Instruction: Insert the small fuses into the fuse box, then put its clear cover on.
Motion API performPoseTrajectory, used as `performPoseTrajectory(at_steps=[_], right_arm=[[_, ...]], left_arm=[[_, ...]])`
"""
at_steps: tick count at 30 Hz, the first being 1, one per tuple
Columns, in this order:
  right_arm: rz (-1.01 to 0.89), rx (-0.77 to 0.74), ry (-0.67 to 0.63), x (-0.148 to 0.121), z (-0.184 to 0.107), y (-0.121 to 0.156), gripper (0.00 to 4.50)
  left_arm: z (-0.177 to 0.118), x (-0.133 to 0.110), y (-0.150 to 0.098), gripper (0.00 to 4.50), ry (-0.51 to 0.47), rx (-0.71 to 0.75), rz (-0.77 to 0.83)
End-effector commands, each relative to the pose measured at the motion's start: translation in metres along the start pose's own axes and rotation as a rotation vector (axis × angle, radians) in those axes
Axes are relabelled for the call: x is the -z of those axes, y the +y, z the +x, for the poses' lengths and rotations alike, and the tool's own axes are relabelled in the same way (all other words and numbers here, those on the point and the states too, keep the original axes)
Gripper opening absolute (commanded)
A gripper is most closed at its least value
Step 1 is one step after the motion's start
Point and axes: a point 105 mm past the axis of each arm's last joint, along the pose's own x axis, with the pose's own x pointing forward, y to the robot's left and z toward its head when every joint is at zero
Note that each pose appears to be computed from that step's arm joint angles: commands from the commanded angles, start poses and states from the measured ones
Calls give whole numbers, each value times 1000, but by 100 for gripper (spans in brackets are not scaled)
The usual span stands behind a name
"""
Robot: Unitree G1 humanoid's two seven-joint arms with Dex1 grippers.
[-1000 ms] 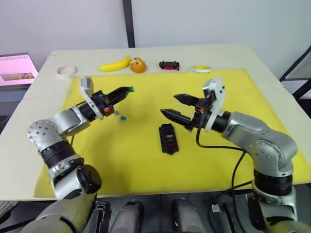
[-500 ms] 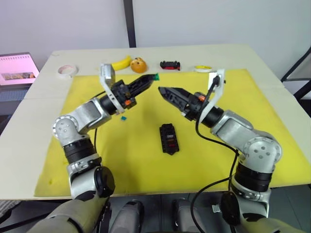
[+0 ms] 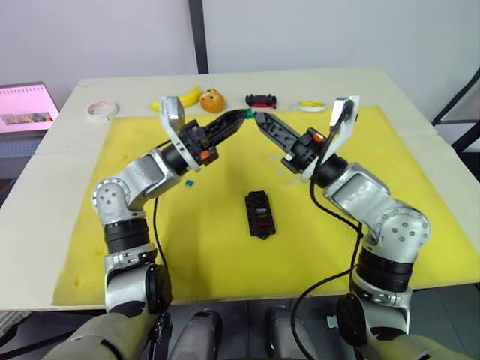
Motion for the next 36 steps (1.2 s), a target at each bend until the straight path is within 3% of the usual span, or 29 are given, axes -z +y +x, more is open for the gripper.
performPoseTrajectory(at_steps=[1, 15, 18, 35, 36], right_arm=[[-1, -45, -18, -5, 2, 12, 325], [-36, -51, -3, -2, 3, 14, 325], [-37, -52, -1, -2, 4, 15, 250], [-32, -58, -1, -3, 5, 17, 250], [-32, -57, 1, -3, 5, 17, 225]], left_arm=[[2, 0, -14, 0, 0, 50, 23], [4, -1, -13, 0, -8, 42, 20], [5, -2, -12, 0, -10, 42, 17], [5, 2, -11, 0, -2, 47, 9], [6, 2, -11, 0, -2, 47, 8]])
